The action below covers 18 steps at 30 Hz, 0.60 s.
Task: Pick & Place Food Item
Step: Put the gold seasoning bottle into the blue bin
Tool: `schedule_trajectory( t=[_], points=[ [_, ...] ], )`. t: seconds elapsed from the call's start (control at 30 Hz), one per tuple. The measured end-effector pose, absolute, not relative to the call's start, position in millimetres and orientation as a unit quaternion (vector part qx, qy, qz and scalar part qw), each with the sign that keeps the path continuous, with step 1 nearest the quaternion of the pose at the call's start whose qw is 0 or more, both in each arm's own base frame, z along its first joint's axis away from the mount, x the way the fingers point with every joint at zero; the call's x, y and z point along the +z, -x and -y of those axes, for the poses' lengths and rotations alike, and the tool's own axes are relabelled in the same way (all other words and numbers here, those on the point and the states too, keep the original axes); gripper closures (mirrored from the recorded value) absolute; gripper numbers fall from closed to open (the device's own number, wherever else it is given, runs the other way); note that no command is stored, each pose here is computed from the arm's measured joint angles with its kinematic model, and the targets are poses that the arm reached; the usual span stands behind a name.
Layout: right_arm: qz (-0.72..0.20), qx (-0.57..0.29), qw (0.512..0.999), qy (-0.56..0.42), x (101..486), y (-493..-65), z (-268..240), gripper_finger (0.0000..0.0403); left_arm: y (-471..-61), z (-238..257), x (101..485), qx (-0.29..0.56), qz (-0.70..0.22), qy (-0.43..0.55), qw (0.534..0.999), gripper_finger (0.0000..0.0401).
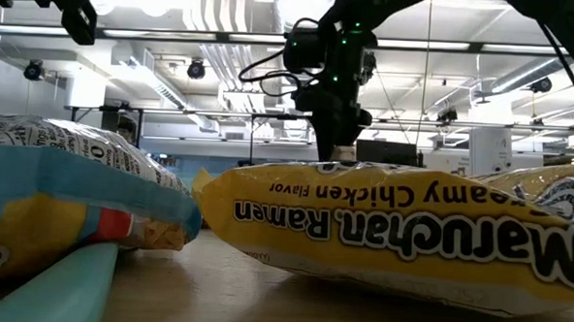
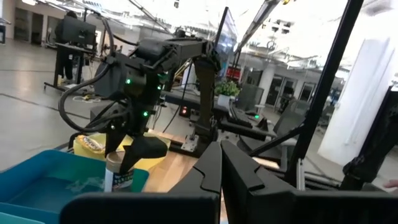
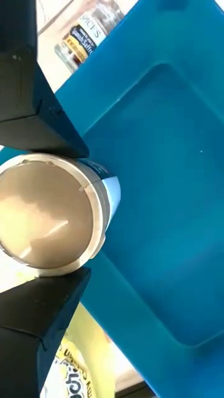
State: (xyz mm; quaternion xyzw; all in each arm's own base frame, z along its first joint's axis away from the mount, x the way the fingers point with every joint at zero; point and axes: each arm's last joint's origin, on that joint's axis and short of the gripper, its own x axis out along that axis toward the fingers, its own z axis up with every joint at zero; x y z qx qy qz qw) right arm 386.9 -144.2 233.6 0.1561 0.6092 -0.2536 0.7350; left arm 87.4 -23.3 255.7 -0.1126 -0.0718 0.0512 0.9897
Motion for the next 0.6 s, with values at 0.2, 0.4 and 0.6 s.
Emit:
schedule_trajectory(
  t=[0.2,0.4,0.6],
  points=[
    [-0.594,-0.257,0.747,-0.154,234.3,-390.1,145.4,0.0133,-94.1,26.3,257.4,0.053,0.053,0.093,0.993,0.0399],
    [-0.593,-0.257,0.747,-0.154,234.9,-389.8,145.4,0.0133,-96.2,27.1,257.4,0.056,0.046,0.085,0.994,0.0399],
    [-0.599,-0.256,0.743,-0.154,230.5,-391.0,145.3,0.0133,-96.1,27.1,257.3,0.056,0.046,0.085,0.994,0.0399]
  ],
)
